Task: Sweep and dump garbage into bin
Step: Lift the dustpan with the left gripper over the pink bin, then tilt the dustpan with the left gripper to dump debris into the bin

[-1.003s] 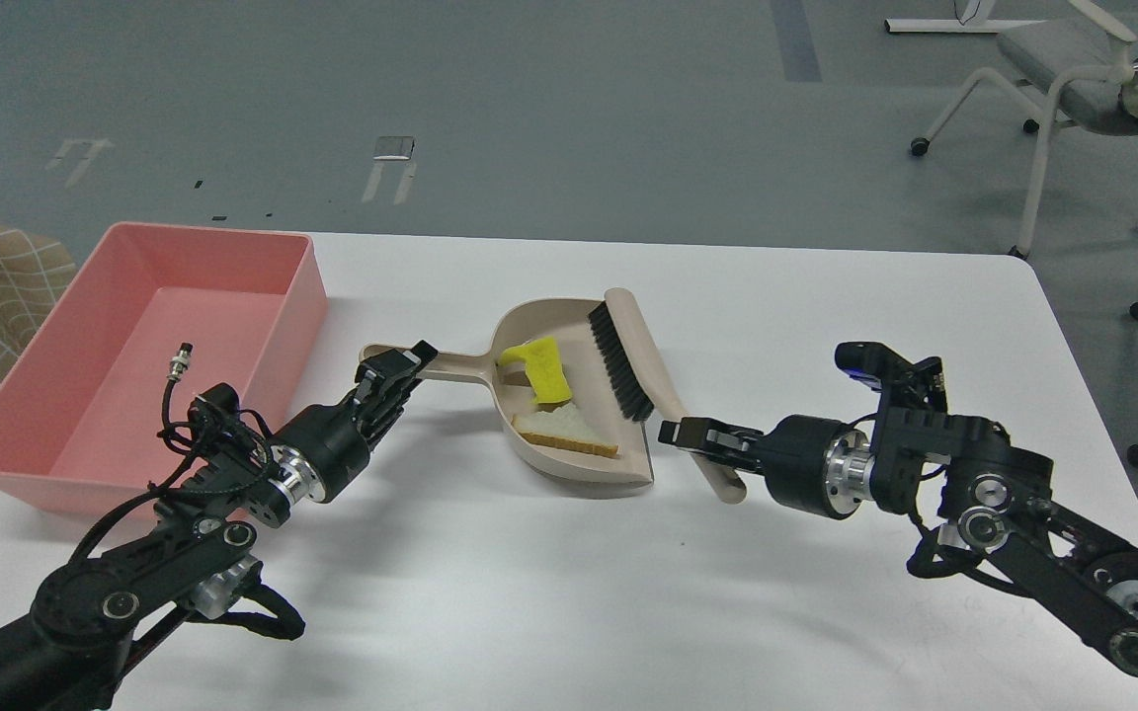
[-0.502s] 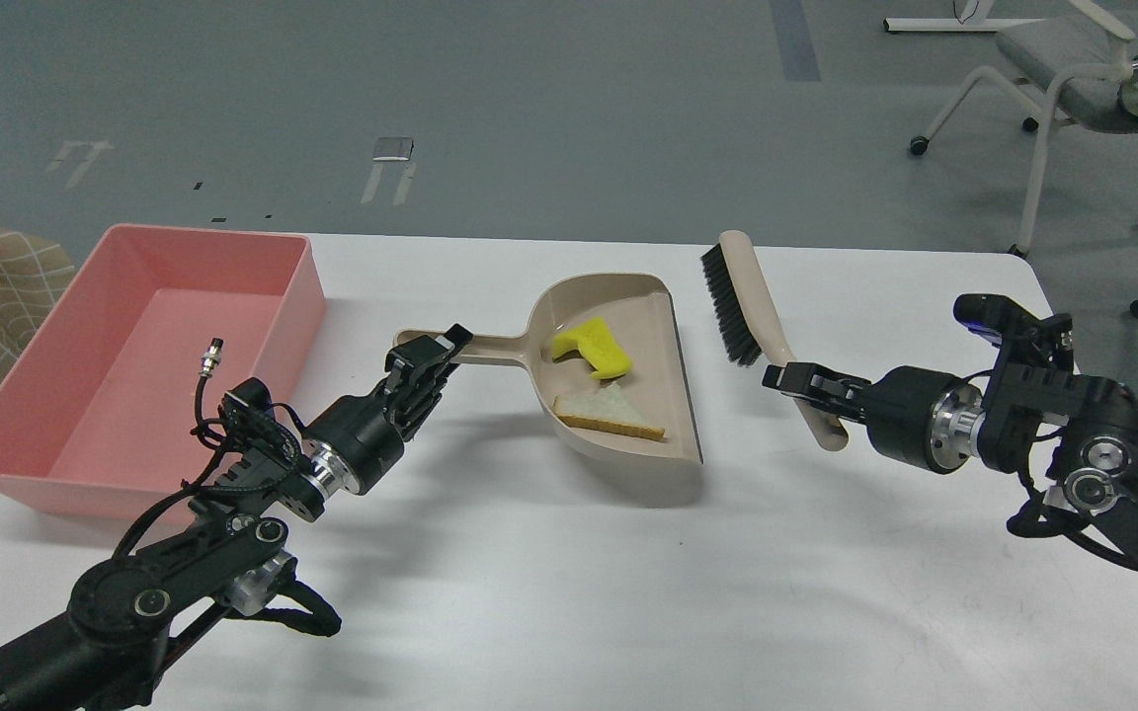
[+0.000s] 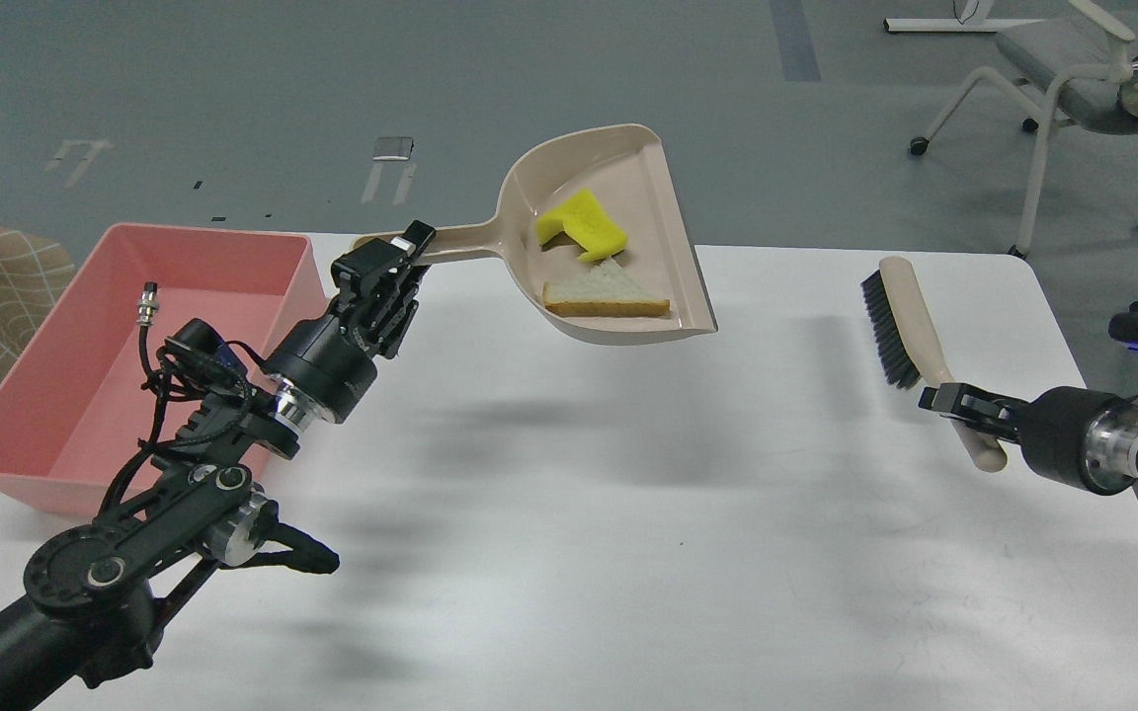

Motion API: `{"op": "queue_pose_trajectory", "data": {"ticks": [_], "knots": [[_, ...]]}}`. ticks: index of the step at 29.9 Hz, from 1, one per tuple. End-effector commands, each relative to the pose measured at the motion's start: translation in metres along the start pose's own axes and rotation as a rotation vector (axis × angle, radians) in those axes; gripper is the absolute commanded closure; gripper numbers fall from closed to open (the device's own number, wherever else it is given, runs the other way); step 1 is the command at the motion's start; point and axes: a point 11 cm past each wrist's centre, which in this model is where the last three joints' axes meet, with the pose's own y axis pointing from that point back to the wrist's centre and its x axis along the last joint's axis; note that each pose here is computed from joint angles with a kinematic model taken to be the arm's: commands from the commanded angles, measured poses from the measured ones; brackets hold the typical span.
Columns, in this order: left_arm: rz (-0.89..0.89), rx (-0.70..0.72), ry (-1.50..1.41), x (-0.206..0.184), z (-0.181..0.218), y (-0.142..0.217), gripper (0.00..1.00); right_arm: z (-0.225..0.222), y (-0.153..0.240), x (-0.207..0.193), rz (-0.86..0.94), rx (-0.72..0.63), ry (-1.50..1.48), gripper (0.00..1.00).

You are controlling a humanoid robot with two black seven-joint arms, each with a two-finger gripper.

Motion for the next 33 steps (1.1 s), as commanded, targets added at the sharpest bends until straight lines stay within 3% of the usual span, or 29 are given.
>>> {"op": "queue_pose_trajectory", "data": {"ticks": [1,10,19,26,33], "knots": [[0.058,-0.011,0.005,0.018,0.004,0.010,1.00,0.012,0.006,-0.001,0.003,-0.021,-0.011,1.00],[0.242,-0.072,0.050,0.083,0.028,0.051,1.00,0.021,0.013,0.002,0.020,-0.023,-0.029,1.00],[0.413,-0.039,0.049,0.161,0.048,0.132,1.00,0.020,0.015,0.006,0.034,-0.016,-0.033,1.00],[0.530,0.062,-0.095,0.221,0.062,0.186,1.00,0.016,0.018,0.015,0.062,-0.004,-0.038,1.00],[0.504,0.199,-0.235,0.243,0.077,0.212,1.00,0.012,0.020,0.021,0.083,0.024,-0.046,1.00]]}}
